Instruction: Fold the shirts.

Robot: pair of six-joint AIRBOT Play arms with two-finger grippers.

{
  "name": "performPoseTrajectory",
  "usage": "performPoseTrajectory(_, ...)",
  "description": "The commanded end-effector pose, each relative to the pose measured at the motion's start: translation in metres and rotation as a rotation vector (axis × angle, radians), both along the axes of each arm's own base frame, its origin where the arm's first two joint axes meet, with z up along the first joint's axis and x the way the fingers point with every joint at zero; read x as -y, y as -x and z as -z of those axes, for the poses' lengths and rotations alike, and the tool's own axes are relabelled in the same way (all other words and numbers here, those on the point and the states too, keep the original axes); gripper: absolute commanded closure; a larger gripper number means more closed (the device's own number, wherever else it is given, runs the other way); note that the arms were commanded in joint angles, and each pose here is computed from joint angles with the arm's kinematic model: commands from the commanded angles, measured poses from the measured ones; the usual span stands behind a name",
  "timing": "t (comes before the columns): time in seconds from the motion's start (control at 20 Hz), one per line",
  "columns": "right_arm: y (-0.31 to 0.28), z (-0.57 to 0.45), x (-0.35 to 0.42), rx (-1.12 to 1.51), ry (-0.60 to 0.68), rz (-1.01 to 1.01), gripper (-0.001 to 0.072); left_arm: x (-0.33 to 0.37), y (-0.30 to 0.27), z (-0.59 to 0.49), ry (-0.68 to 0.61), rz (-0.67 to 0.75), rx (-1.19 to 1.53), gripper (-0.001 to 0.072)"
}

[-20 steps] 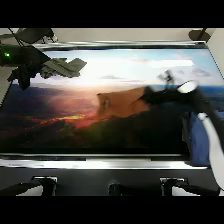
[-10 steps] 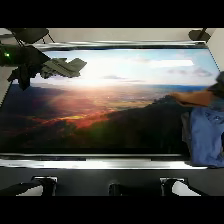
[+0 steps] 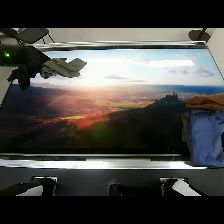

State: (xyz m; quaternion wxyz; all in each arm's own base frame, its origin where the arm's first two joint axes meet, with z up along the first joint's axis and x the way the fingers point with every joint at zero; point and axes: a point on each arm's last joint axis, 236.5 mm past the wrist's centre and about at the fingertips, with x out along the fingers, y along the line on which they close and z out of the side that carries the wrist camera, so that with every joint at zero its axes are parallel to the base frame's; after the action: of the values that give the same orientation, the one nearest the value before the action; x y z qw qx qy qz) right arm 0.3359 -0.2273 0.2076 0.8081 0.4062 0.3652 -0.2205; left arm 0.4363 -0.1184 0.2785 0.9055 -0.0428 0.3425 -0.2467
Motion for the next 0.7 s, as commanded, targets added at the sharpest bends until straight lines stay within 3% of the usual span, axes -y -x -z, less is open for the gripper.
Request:
performPoseTrajectory(0.0, 0.04, 0.01, -0.011, -0.135, -0.076, 0.0, 0.0664, 0.0, 0.0, 0.0, -0.007, 0.006, 0.005, 0.0678)
performPoseTrajectory(0.35, 0.157, 0.126, -0.017, -0.729, -0.187, 0.013, 0.0664, 0.0, 0.001, 0.001, -0.009, 0.009, -0.002, 0.0678)
performPoseTrajectory(0.65, 0.177, 0.195, -0.012, -0.814, -0.166, 0.006, 0.0664, 0.0, 0.004, 0.004, -0.014, 0.016, -0.018, 0.0677)
